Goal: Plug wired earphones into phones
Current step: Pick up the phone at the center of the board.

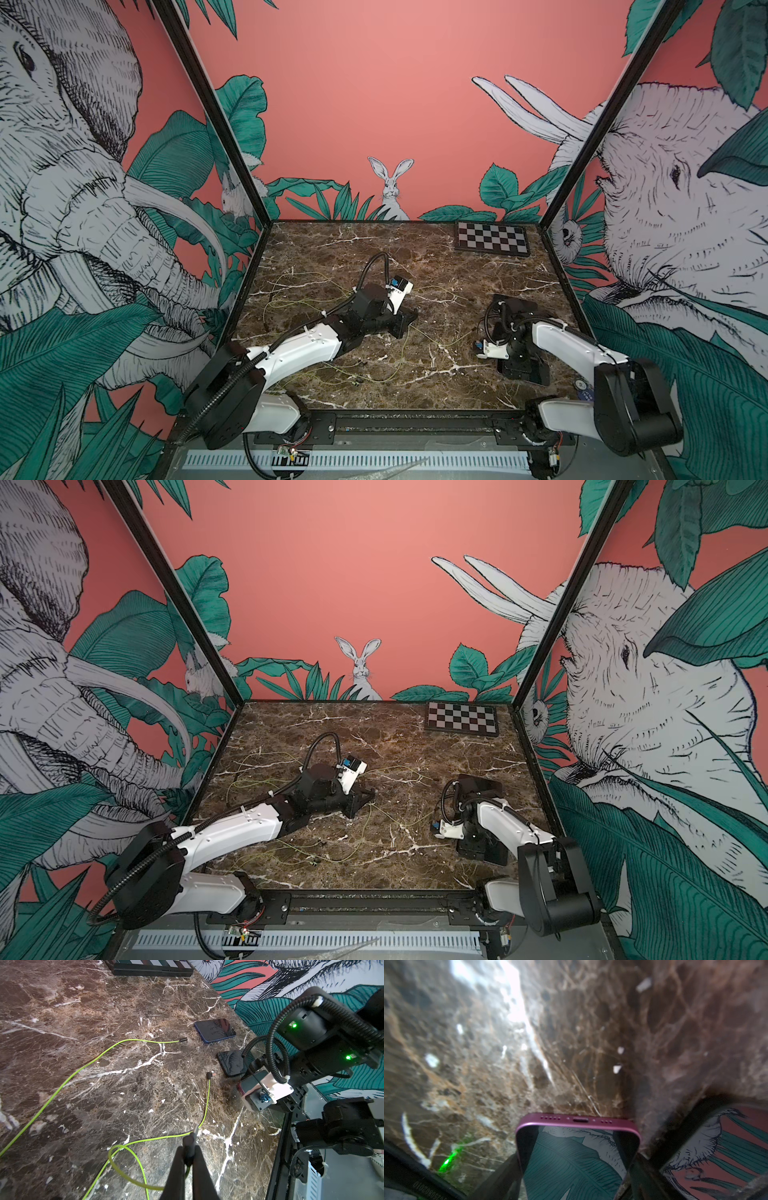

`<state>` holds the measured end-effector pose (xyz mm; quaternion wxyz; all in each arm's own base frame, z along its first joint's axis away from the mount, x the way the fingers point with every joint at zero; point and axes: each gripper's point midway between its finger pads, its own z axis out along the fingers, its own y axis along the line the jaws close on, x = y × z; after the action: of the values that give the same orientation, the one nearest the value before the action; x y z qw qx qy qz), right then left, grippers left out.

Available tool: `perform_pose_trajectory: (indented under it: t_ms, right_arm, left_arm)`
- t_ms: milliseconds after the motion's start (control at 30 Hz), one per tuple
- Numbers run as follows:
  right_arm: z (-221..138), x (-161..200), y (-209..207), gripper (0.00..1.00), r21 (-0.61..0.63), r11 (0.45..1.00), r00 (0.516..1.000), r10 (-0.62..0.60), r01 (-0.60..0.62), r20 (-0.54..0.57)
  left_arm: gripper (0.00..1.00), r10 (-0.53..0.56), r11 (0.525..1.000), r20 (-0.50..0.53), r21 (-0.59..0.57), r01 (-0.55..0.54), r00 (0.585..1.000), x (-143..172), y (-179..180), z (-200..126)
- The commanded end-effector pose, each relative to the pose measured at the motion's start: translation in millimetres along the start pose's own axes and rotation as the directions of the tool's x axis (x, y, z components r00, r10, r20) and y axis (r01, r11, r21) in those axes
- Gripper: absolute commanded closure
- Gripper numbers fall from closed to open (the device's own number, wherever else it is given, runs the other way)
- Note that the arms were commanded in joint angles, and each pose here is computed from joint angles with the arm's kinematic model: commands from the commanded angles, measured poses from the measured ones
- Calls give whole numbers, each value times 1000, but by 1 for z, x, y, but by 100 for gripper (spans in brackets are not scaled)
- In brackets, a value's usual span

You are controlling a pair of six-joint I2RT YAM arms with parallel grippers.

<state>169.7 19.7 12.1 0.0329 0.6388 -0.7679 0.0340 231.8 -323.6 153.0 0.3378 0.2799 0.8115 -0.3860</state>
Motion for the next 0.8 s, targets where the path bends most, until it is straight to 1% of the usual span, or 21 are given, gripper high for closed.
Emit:
perform_pose_trajectory:
  t_ms: [0,133,267,500,600,767]
  right_arm:
    - [8,-7,14,24,-82,996,999,-26,29,40]
    - [1,-18,16,28,-113,993,996,-16,26,89]
    - [-5,-23,17,28,-106,994,995,-33,43,94]
    - [-13,-52,13,26,-76,996,987,-40,52,153]
    - [-11,-59,12,22,-82,996,990,-35,47,140]
    - [-6,-45,14,7,-64,993,993,-91,95,69]
  left_arm:
    - [100,9,1000,20,13,-10,1000,-2,-2,-4]
    - [100,4,1000,14,10,-4,1000,1,-1,-4]
    - [100,0,1000,4,5,0,1000,5,1,-4]
    - [100,-15,1000,-7,7,15,1000,7,3,2]
    - [100,-27,1000,-12,1,27,1000,10,5,4]
    - [100,-43,999,-16,5,43,999,10,5,7]
